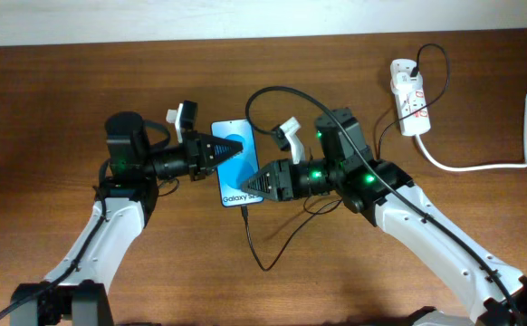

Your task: Plug charger to phone and switch on socket

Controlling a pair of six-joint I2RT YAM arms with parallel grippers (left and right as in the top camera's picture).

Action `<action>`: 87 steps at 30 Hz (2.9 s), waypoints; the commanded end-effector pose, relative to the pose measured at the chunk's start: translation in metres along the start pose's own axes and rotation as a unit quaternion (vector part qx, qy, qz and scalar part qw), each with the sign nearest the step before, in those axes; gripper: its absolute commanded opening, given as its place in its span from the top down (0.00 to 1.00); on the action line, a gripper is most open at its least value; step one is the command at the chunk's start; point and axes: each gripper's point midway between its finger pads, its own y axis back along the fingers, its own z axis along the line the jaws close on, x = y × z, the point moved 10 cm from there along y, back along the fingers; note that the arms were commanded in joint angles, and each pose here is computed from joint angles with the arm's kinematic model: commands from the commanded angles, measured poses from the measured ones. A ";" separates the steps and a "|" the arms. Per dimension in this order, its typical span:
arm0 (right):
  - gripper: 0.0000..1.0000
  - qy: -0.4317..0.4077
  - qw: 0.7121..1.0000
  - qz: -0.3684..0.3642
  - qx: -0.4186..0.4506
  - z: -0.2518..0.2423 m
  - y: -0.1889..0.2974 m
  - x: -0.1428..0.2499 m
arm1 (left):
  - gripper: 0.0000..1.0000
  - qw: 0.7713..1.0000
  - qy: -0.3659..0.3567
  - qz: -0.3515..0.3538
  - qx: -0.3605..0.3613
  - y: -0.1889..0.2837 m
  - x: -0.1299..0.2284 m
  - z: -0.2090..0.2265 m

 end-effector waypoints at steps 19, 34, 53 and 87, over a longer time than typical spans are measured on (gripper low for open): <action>0.41 -0.015 0.999 0.027 -0.026 0.009 0.001 0.002 | 1.00 0.991 -0.005 -0.132 -0.031 0.039 -0.028 0.003; 0.65 0.003 0.998 0.039 -0.043 0.005 -0.021 -0.002 | 1.00 0.993 0.004 -0.113 -0.020 0.038 -0.025 0.001; 0.85 0.002 0.995 0.067 -0.067 0.007 -0.039 0.002 | 1.00 0.993 0.004 -0.115 -0.021 0.038 -0.026 0.001; 0.84 0.010 0.993 0.075 -0.095 0.007 -0.032 -0.001 | 1.00 0.994 0.005 -0.111 -0.015 0.046 -0.026 0.002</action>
